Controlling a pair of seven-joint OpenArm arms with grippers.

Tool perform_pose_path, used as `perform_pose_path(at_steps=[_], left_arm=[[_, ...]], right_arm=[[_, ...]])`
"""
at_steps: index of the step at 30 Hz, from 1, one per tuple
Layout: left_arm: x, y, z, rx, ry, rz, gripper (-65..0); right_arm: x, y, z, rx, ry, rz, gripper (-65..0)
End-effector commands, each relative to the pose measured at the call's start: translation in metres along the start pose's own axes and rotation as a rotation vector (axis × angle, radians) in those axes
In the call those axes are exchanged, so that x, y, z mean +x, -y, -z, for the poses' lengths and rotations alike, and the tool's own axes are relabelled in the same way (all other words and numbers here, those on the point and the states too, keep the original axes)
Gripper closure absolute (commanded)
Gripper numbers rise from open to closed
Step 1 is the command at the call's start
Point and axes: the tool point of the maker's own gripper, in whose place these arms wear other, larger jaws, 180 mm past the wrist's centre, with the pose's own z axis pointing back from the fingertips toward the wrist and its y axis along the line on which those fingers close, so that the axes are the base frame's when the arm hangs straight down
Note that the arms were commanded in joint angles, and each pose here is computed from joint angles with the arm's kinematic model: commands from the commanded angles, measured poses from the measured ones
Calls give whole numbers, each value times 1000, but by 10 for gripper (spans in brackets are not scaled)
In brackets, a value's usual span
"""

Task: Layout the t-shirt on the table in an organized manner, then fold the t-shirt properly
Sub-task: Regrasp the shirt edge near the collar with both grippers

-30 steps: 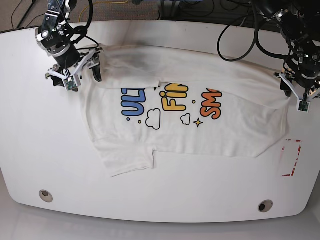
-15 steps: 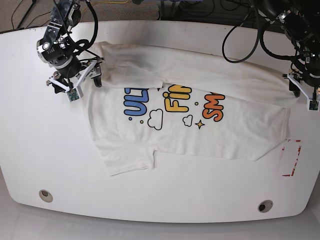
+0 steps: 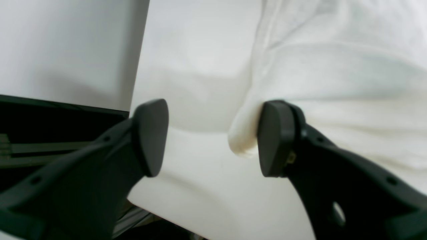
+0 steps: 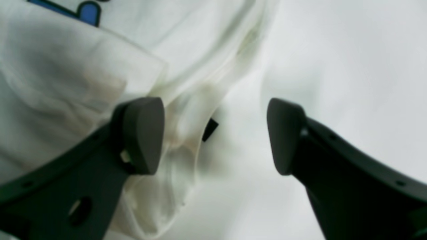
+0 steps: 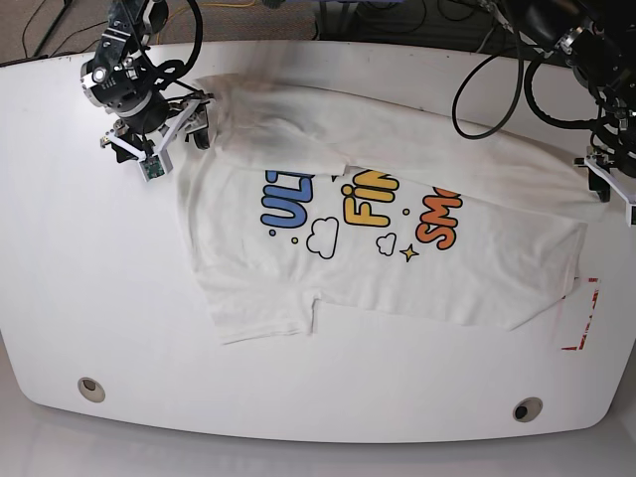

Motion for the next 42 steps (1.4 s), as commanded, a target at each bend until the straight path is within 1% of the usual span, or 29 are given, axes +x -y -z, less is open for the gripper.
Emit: perform_pose_path(at_steps=[1, 7, 9, 12, 15, 19, 25, 29, 33, 37, 39, 42], left_arm=[[14, -2, -2, 6, 45, 19, -394], [17, 16, 1, -36, 39, 82, -396], [21, 21, 3, -55, 39, 150, -396], [26, 38, 11, -110, 32, 260, -396], [28, 36, 15, -113, 23, 302, -394], [29, 26, 15, -92, 27, 282, -394], [54, 1, 13, -29, 83, 210, -394], [54, -14, 10, 4, 89, 170, -394], [53, -17, 9, 10, 89, 162, -393], [43, -17, 10, 8, 69, 155, -393], [27, -15, 10, -1, 33, 156, -393], [13, -4, 11, -25, 9, 130, -393]], right_arm=[[13, 3, -5, -10, 45, -16, -458], [13, 3, -5, -10, 45, -16, -458], [13, 3, -5, -10, 45, -16, -458], [14, 3, -4, -10, 48, -16, -458], [14, 3, -4, -10, 48, -16, -458], [14, 3, -4, -10, 48, -16, -458], [15, 3, -4, -11, 49, -16, -458], [15, 3, -5, -10, 51, -18, -458], [15, -3, -3, 4, 54, -12, -458], [16, -11, -2, 33, 63, -7, -458], [9, -16, -3, 47, 48, -2, -458], [5, -19, -5, 53, 42, 2, -458]])
